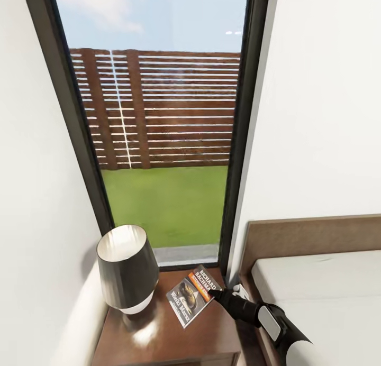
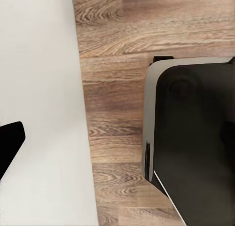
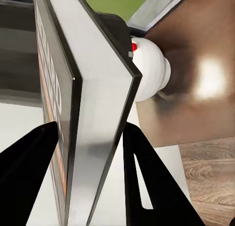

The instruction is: In the bedroom, move the book from the bed onto either nightstand, and place the two sandals side by side next to the bed.

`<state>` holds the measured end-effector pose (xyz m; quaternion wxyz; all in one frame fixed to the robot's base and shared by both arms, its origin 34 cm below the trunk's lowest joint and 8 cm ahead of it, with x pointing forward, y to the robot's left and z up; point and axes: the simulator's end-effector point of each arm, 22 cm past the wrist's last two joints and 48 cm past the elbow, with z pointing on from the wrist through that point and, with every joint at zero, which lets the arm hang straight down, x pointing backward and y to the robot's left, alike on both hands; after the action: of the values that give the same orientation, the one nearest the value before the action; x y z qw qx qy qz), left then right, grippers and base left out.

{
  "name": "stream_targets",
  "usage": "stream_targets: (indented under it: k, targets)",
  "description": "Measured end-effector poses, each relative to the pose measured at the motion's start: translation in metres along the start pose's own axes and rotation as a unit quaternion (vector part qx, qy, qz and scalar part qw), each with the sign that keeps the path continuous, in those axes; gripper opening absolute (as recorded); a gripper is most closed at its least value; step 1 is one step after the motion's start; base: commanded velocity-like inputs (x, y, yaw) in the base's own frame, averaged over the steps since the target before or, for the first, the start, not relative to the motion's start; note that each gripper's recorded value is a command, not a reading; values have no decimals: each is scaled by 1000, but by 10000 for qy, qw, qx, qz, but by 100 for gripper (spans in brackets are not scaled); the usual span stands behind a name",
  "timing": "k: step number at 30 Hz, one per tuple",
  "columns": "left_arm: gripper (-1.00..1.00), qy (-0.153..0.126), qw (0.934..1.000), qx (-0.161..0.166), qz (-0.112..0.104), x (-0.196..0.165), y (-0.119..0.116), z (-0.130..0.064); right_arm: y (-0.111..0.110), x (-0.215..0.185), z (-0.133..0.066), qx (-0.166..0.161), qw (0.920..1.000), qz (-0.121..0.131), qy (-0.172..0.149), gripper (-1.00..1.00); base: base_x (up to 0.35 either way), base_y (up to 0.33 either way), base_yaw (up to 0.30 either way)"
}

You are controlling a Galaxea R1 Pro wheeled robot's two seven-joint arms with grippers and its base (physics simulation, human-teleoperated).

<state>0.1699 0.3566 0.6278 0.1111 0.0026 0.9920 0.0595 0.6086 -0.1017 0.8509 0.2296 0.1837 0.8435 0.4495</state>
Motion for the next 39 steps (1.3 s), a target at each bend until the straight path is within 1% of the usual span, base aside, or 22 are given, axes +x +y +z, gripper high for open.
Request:
stream_targets:
  k: [7,11,19,39]
  targets:
    - [100,-1,10000,1,1,0,0,0,0,0,0,1,10000,-5,-7,-100,35,3,0]
    - [100,-2,10000,2,2,0,0,0,0,-4,0,-2,9999,-59,-88,-100,76,31,0]
    - [100,-27,10000,-1,0,-1,0,0,0,-7,0,4,9998,-95,-145,-100,30,12,0]
    - [100,-36,10000,-2,1,-2,0,0,0,-7,0,2,9998,-103,-151,-100,1,0,0]
